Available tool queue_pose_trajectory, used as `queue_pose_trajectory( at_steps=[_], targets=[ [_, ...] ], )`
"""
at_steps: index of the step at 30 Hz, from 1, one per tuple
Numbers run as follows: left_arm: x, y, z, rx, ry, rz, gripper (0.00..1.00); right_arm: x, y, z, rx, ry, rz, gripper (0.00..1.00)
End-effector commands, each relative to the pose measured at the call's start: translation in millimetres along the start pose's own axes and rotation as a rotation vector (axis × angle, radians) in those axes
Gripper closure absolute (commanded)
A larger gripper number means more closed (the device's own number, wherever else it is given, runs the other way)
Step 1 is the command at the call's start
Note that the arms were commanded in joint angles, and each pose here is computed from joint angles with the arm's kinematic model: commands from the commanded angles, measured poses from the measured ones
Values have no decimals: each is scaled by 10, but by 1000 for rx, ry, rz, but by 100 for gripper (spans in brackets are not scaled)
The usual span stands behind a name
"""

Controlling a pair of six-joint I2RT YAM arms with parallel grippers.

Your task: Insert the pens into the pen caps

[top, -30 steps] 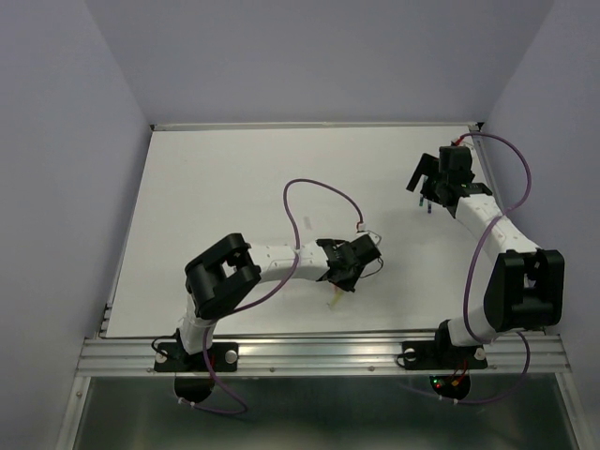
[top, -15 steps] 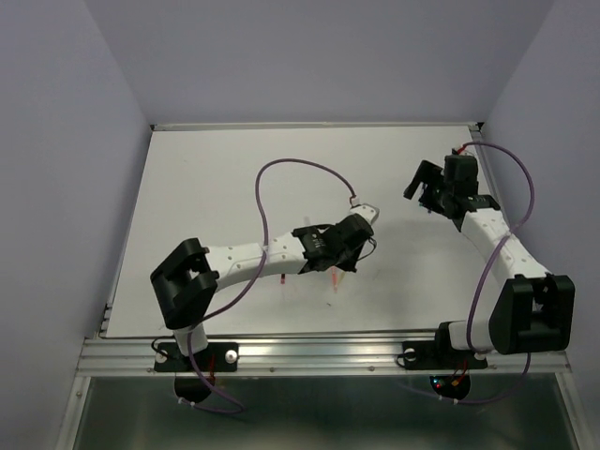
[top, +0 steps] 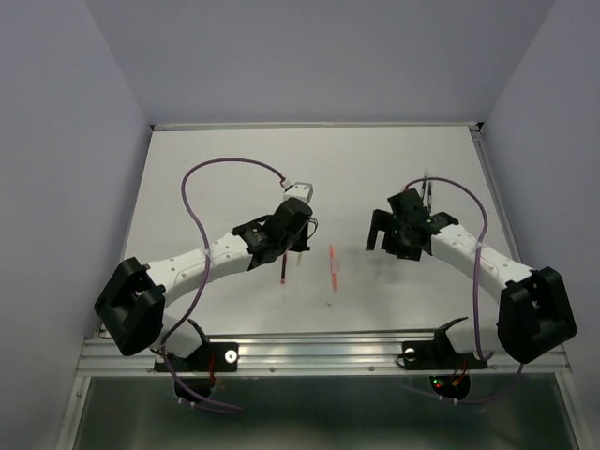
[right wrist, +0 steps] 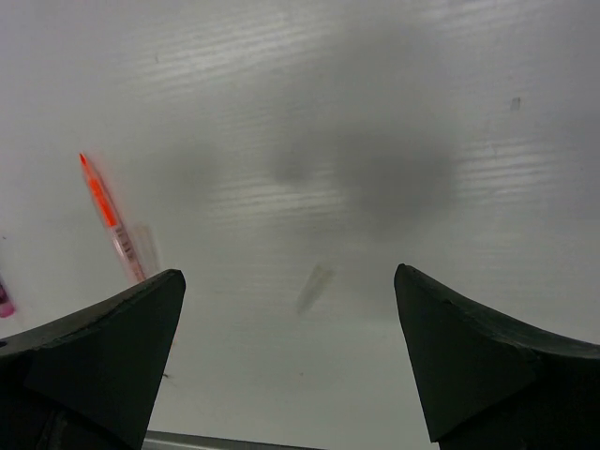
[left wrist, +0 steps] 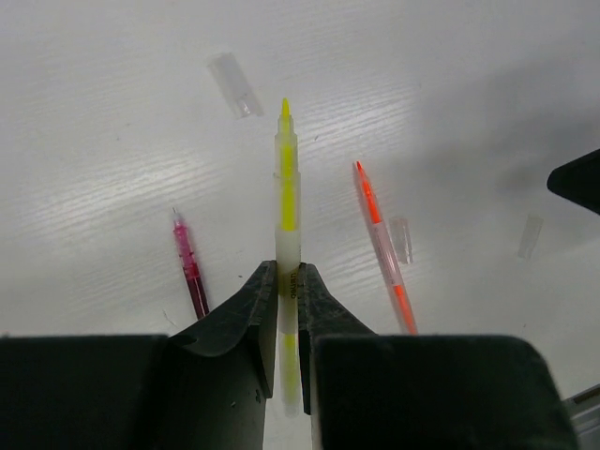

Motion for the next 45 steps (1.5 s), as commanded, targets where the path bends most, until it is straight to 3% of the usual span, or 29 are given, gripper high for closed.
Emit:
queue_pose_trajectory(
  at_steps=[1, 5, 12, 18, 19, 24, 27, 31, 38, 45],
  targets=[
    [-21, 118, -57, -63, -16, -48, 100, -13, -293, 50, 69, -59, 64, 0],
    [7, 91, -24, -48, -5, -46, 100, 34, -447, 93, 111, -63, 89, 2],
    [-20, 39, 47, -12, -21, -47, 100, 79, -730, 134, 176, -74, 88, 14],
    [-49, 3, 59, 2, -46, -53, 100, 41, -779, 256, 164, -109, 107, 23],
    [-50, 2, 57, 2, -48, -53, 100, 33, -790, 271, 164, -111, 108, 29],
    [-70, 1, 44, 3, -64, -54, 100, 33, -778, 346, 154, -122, 114, 33],
    [-73, 8, 41, 0, -66, -53, 100, 36, -784, 357, 151, -130, 103, 40],
    [-101, -6, 55, 10, -82, -50, 100, 34, -741, 350, 132, -136, 98, 59],
    [-114, -48, 82, 28, -93, -40, 100, -4, -720, 401, 132, -164, 48, 70],
    [-116, -56, 75, 31, -100, -29, 100, -67, -698, 457, 173, -187, -132, 69]
  ],
)
Point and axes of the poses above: each gripper's point midway between its finger pads, its own z axis out along the fingers, its own x axis along the line the jaws close on, y = z × x, the point moved 3 cm from there along -z, back along the fingers, and after that the axes turned 6 degrees about -z, right-handed, at the moved point
